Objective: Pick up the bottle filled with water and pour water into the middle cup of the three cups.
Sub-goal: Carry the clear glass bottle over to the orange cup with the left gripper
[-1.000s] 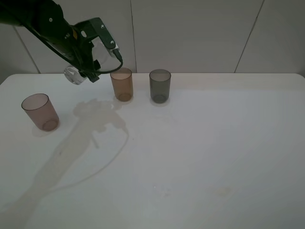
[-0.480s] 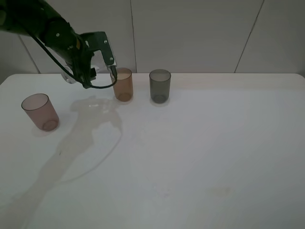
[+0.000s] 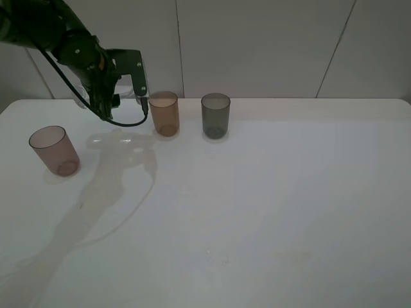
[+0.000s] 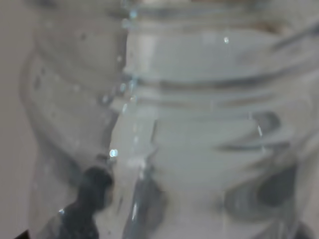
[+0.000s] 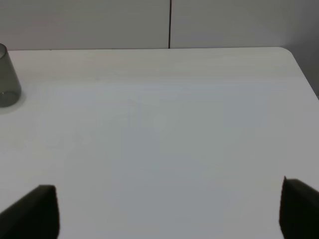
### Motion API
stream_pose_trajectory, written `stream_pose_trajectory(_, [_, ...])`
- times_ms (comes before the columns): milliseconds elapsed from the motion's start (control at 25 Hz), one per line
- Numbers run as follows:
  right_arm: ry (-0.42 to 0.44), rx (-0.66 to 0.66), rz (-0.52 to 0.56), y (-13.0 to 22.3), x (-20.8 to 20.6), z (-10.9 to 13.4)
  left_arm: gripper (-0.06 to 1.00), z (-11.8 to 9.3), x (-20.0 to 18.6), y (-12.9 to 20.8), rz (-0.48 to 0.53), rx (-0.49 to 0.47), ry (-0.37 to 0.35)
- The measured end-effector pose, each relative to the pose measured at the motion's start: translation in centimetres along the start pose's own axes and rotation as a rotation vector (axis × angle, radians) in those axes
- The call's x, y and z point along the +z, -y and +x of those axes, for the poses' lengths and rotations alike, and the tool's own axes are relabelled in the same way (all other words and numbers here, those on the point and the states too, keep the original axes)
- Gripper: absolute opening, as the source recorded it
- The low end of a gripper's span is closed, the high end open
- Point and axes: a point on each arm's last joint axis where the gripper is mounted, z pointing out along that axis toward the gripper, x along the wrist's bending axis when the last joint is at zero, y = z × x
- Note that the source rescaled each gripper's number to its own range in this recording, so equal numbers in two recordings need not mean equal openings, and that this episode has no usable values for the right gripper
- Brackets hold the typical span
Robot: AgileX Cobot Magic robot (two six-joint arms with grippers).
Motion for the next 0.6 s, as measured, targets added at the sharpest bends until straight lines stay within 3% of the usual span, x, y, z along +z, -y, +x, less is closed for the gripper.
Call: stream_pose_trajectory(600, [0.000,0.000,0.000,0.00,0.00,0.00,0.02,0.33,-0.02,0.27,0.033,0.104,-0.034])
